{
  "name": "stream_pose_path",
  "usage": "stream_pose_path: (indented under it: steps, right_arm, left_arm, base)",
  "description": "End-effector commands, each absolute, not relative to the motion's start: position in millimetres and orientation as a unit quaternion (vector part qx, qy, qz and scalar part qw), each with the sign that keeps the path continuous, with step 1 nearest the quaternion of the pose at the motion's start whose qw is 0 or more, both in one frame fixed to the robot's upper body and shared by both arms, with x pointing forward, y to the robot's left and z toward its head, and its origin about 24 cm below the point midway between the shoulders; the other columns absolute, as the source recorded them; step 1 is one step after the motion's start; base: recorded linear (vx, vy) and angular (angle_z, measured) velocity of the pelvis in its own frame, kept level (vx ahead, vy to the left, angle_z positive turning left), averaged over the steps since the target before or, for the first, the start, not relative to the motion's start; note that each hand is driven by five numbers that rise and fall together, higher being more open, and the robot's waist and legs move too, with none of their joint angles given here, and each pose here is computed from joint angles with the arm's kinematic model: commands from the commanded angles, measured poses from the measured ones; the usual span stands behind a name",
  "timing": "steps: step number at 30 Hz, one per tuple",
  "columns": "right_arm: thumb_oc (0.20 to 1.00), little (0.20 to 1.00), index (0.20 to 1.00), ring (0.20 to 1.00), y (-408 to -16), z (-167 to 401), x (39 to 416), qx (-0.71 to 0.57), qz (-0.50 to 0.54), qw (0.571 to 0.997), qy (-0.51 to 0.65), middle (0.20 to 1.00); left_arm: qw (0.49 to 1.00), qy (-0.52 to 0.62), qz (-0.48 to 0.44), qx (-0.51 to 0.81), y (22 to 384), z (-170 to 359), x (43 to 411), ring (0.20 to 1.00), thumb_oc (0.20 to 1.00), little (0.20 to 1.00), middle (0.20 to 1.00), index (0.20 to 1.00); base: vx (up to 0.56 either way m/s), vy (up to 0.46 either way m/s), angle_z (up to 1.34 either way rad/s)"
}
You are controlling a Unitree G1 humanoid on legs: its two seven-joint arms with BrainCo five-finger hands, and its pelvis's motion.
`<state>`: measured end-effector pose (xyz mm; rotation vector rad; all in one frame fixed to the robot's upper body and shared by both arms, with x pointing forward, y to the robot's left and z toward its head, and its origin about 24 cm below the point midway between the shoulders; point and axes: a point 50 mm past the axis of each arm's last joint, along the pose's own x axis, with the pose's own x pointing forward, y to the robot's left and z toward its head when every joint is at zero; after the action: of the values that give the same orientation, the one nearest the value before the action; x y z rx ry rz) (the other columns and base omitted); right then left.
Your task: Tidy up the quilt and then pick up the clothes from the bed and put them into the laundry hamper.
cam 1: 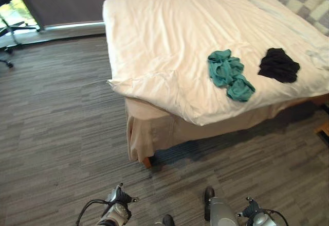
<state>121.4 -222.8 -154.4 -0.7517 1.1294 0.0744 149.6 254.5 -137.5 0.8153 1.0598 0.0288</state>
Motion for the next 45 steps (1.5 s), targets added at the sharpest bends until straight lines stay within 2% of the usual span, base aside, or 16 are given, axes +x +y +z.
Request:
stream_pose_path:
  steps: [1,3,5,7,9,11,15,18,24,26,33,34,35,36,39,45]
  right_arm:
    - [1.000,1.000,1.000,1.000,-233.7,-152.1,123.2,-0.343,0.013,0.774,0.533,1.000]
    - [1.000,1.000,1.000,1.000,-240.7,-154.8,108.8,-0.345,0.004,0.761,0.550,1.000]
    - [1.000,1.000,1.000,1.000,-248.0,-153.4,105.1,-0.347,-0.017,0.761,0.548,1.000]
    - [1.000,1.000,1.000,1.000,-247.8,-153.4,103.6,-0.347,-0.020,0.763,0.545,1.000]
    - [1.000,1.000,1.000,1.000,-245.6,-154.1,96.3,-0.343,-0.022,0.769,0.539,1.000]
    - [1.000,1.000,1.000,1.000,-244.8,-153.5,94.3,-0.341,-0.021,0.776,0.531,1.000]
    - [1.000,1.000,1.000,1.000,-247.2,-151.2,92.6,-0.343,-0.013,0.783,0.519,1.000]
    - [1.000,1.000,1.000,1.000,-250.9,-150.8,91.0,-0.346,0.003,0.780,0.522,1.000]
    - [1.000,1.000,1.000,1.000,-264.3,-143.2,104.9,-0.376,0.019,0.775,0.507,1.000]
    - [1.000,1.000,1.000,1.000,-273.2,-134.7,119.3,-0.406,0.029,0.775,0.483,1.000]
    - [1.000,1.000,1.000,1.000,-279.8,-133.5,127.2,-0.406,-0.001,0.769,0.494,1.000]
    - [1.000,1.000,1.000,1.000,-280.6,-133.4,128.6,-0.407,-0.005,0.767,0.497,1.000]
    - [1.000,1.000,1.000,1.000,-281.7,-133.5,128.7,-0.406,-0.007,0.764,0.501,1.000]
    - [1.000,1.000,1.000,1.000,-282.4,-134.3,126.8,-0.406,-0.007,0.760,0.507,1.000]
    - [1.000,1.000,1.000,1.000,-284.0,-134.6,127.0,-0.398,-0.018,0.758,0.517,1.000]
    - [1.000,1.000,1.000,1.000,-290.7,-130.6,131.8,-0.391,-0.038,0.761,0.516,1.000]
  left_arm:
    - [0.793,0.480,0.031,0.374,251.9,-137.4,149.3,1.000,1.000,1.000,1.000,1.000]
    - [0.827,0.455,0.082,0.318,251.8,-132.2,156.6,1.000,1.000,1.000,1.000,1.000]
    - [0.871,0.391,0.224,0.194,264.9,-116.1,163.9,1.000,1.000,1.000,1.000,1.000]
    - [0.878,0.370,0.259,0.161,269.8,-111.2,162.9,1.000,1.000,1.000,1.000,1.000]
    - [0.871,0.274,0.403,0.062,301.5,-85.9,157.7,1.000,1.000,1.000,1.000,1.000]
    - [0.879,0.217,0.417,0.079,318.3,-63.6,164.6,1.000,1.000,1.000,1.000,1.000]
    - [0.907,0.097,0.384,0.144,334.8,-7.6,199.9,1.000,1.000,1.000,1.000,1.000]
    - [0.906,-0.030,0.303,0.295,330.4,66.8,248.4,1.000,1.000,1.000,1.000,1.000]
    - [0.887,-0.074,0.206,0.406,311.1,111.5,299.2,1.000,1.000,1.000,1.000,1.000]
    - [0.846,-0.086,0.161,0.501,284.9,141.0,345.9,1.000,1.000,1.000,1.000,1.000]
    - [0.734,0.025,0.099,0.672,269.0,133.5,386.0,1.000,1.000,1.000,1.000,1.000]
    - [0.721,0.056,0.082,0.685,266.6,122.2,386.8,0.674,0.674,0.674,0.674,0.674]
    - [0.711,0.092,0.062,0.695,267.0,105.7,383.5,0.526,0.526,0.526,0.526,0.526]
    - [0.708,0.118,0.046,0.694,264.9,93.0,380.9,0.200,0.200,0.200,0.200,0.200]
    - [0.715,0.191,0.022,0.672,265.6,52.4,364.0,0.200,0.200,0.200,0.200,0.200]
    - [0.716,0.358,0.049,0.597,319.6,-23.3,283.7,0.200,0.200,0.200,0.200,0.200]
  base:
    - [0.11,-0.154,0.21]
    - [0.16,-0.222,0.34]
    - [0.13,-0.205,0.80]
    - [0.09,-0.088,0.46]
    - [0.14,-0.064,0.09]
    - [0.11,-0.042,-0.05]
    - [0.04,-0.020,-0.16]
    - [0.01,0.002,0.02]
    - [-0.03,0.024,-0.21]
    - [-0.09,0.063,-0.40]
    - [-0.05,0.037,-0.53]
    - [-0.02,0.000,-0.40]
    - [-0.02,0.007,-0.21]
    - [-0.01,0.003,-0.13]
    - [0.00,-0.006,-0.08]
    - [0.03,-0.010,0.02]
